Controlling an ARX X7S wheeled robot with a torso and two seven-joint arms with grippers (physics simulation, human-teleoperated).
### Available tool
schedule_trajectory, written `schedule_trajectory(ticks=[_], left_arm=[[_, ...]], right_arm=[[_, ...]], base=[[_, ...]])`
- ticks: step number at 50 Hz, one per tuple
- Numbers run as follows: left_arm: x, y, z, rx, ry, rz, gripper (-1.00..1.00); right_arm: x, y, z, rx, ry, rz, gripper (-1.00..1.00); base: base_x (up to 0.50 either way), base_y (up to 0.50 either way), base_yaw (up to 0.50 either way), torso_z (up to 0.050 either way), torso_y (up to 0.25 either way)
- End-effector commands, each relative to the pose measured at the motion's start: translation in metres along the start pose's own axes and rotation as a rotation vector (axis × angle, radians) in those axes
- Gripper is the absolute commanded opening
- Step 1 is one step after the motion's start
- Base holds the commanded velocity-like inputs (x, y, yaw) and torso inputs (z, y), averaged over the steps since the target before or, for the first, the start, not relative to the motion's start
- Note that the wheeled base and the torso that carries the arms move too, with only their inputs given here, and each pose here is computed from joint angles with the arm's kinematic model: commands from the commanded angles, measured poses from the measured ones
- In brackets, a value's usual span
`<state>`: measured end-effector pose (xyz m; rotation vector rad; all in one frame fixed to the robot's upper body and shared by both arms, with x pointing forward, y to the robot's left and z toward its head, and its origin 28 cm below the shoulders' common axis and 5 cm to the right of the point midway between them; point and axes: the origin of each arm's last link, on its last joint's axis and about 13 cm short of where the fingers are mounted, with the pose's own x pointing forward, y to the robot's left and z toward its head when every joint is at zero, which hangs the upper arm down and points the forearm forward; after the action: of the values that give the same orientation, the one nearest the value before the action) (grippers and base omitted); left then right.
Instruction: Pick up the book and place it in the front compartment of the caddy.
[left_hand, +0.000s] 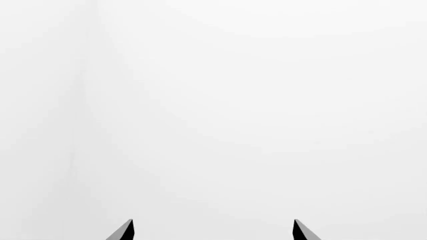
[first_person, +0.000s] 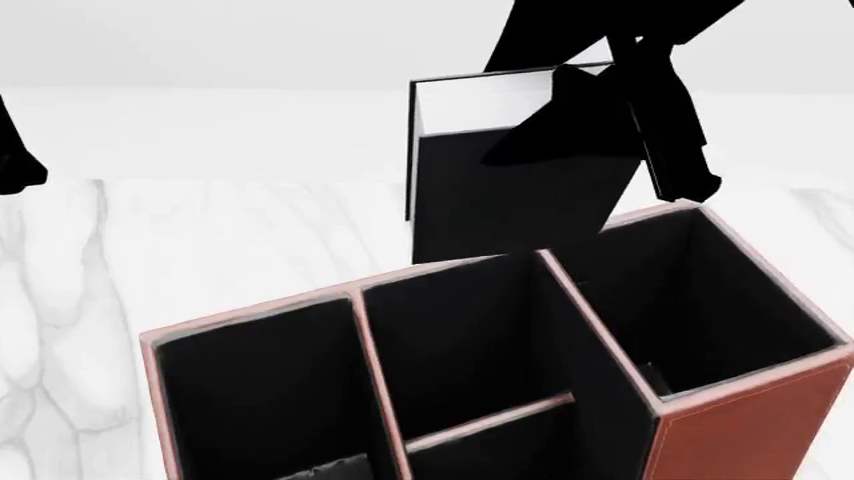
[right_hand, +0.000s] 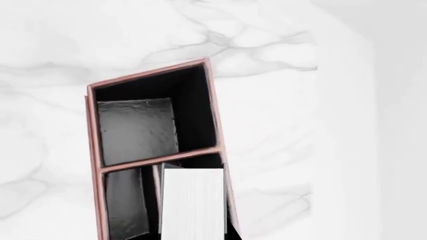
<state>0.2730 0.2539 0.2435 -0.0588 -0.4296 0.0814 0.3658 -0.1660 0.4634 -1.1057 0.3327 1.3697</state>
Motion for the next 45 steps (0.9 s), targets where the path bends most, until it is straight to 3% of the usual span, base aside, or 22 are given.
schedule_trajectory(ticks=[1, 15, 45], left_arm=[[-0.001, 0.0, 0.0, -0.001, 0.002, 0.0, 1.0], [-0.001, 0.0, -0.002, 0.0, 0.005, 0.0, 1.0], [0.001, 0.001, -0.001, 0.001, 0.004, 0.002, 1.0]], right_arm=[[0.014, -0.008, -0.007, 0.013, -0.015, 0.01, -1.0], [0.031, -0.013, -0.022, 0.099, -0.004, 0.056, -1.0], [0.048, -0.013, -0.032, 0.139, 0.008, 0.097, -1.0]], base=[[0.0, 0.0, 0.0, 0.0, 0.0], [0.0, 0.0, 0.0, 0.0, 0.001], [0.0, 0.0, 0.0, 0.0, 0.001]])
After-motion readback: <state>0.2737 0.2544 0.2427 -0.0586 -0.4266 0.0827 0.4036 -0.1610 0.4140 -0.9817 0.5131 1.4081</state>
